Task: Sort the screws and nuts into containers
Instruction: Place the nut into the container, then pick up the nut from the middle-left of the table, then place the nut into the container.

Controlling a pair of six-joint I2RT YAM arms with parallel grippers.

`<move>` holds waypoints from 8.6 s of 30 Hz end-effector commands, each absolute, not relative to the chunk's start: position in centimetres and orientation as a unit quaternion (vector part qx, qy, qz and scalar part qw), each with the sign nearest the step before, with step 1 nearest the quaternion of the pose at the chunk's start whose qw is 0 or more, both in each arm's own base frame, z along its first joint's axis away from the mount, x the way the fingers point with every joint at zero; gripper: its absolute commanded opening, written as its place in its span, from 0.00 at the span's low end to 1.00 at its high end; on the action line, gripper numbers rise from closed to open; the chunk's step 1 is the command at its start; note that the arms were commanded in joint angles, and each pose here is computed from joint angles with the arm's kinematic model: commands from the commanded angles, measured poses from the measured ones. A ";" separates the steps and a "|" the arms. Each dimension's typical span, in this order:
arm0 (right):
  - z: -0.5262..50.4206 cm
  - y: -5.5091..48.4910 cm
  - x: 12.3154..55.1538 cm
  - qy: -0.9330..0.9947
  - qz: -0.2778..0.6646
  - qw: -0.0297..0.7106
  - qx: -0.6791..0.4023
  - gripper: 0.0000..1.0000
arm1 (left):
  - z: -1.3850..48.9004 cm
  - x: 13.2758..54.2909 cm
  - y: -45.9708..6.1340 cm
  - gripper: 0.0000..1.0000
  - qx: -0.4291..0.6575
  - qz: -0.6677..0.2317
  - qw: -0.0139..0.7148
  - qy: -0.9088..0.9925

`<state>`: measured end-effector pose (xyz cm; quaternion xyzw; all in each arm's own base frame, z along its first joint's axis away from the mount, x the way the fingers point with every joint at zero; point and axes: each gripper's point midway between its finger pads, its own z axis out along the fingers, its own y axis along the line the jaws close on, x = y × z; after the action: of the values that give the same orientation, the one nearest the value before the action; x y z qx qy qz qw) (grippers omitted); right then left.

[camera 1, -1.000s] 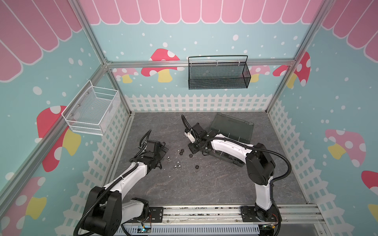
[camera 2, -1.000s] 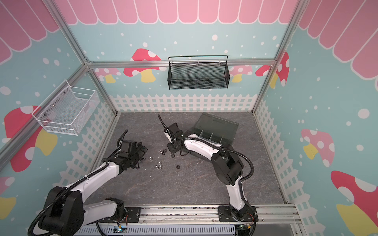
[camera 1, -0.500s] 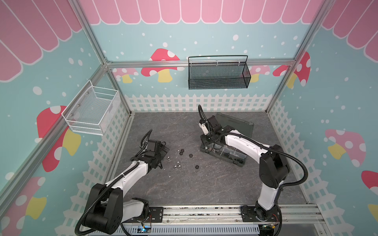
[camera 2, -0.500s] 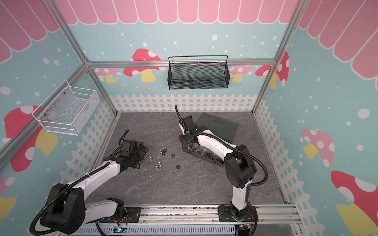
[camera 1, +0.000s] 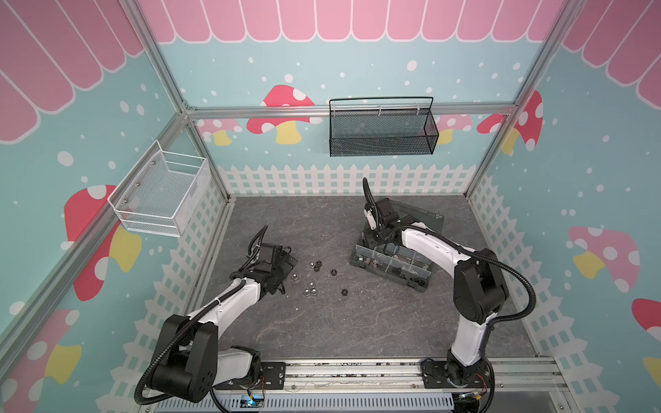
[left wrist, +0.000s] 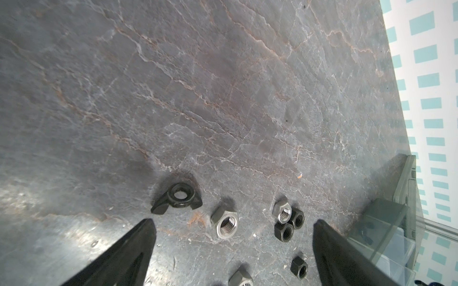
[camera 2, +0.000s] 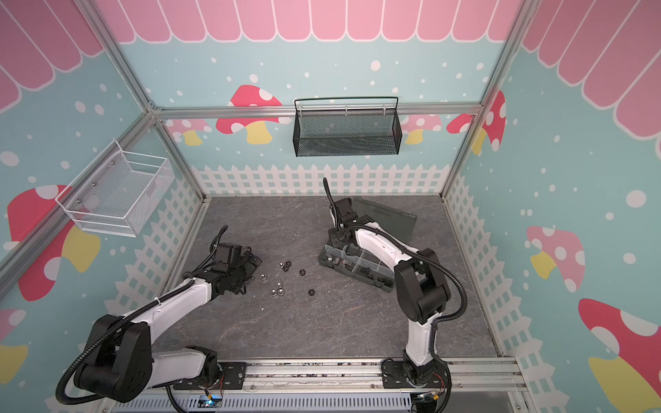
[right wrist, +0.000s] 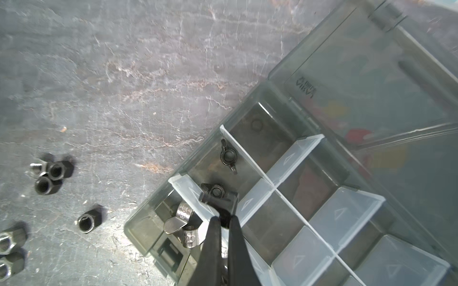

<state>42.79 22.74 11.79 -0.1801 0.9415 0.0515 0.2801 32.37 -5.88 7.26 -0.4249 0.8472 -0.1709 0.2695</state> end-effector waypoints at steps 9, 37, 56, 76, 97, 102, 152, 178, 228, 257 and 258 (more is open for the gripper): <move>9.2 22.9 43.4 0.946 0.049 0.258 -0.188 0.22 | 7.1 33.0 -6.1 0.98 -0.413 -0.159 0.254 0.860; 19.7 20.4 40.4 0.905 0.092 0.395 -0.125 0.53 | 5.2 31.7 -5.4 0.91 -0.389 -0.092 0.208 0.893; 23.6 18.6 38.9 0.876 0.104 0.462 -0.091 0.81 | 4.3 29.7 -2.4 0.65 -0.271 0.059 0.125 0.953; 24.1 18.3 39.0 0.872 0.101 0.472 -0.080 0.97 | 1.7 30.8 -2.0 0.56 -0.275 0.075 0.096 0.954; 22.9 18.5 39.2 0.878 0.100 0.461 -0.081 0.97 | 0.4 30.5 -1.7 0.36 -0.288 0.065 0.086 0.951; 23.0 18.5 39.2 0.877 0.099 0.463 -0.081 0.97 | 0.4 30.6 -1.9 0.38 -0.289 0.060 0.084 0.952; 23.2 18.6 39.1 0.877 0.106 0.461 -0.079 0.97 | 0.1 30.6 -0.2 0.27 -0.303 0.054 0.077 0.948; 23.2 18.4 39.0 0.877 0.103 0.462 -0.076 0.97 | 2.0 30.5 -1.3 0.00 -0.315 0.010 0.097 0.944; 24.9 12.1 35.6 0.855 0.037 0.517 0.018 0.97 | 15.8 41.3 -34.7 0.00 -0.003 -0.200 0.250 0.947; 25.8 11.6 34.9 0.845 0.045 0.532 0.027 0.97 | 10.2 45.3 -37.5 0.04 -0.004 -0.160 0.243 0.957; 25.8 11.6 34.9 0.845 0.046 0.532 0.027 0.97 | 10.2 45.4 -37.4 0.06 -0.006 -0.160 0.244 0.956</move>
<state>34.76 11.72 26.13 0.0181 0.8463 0.0431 0.5307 44.72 -37.69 10.15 -0.0043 0.9564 -0.1717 0.2364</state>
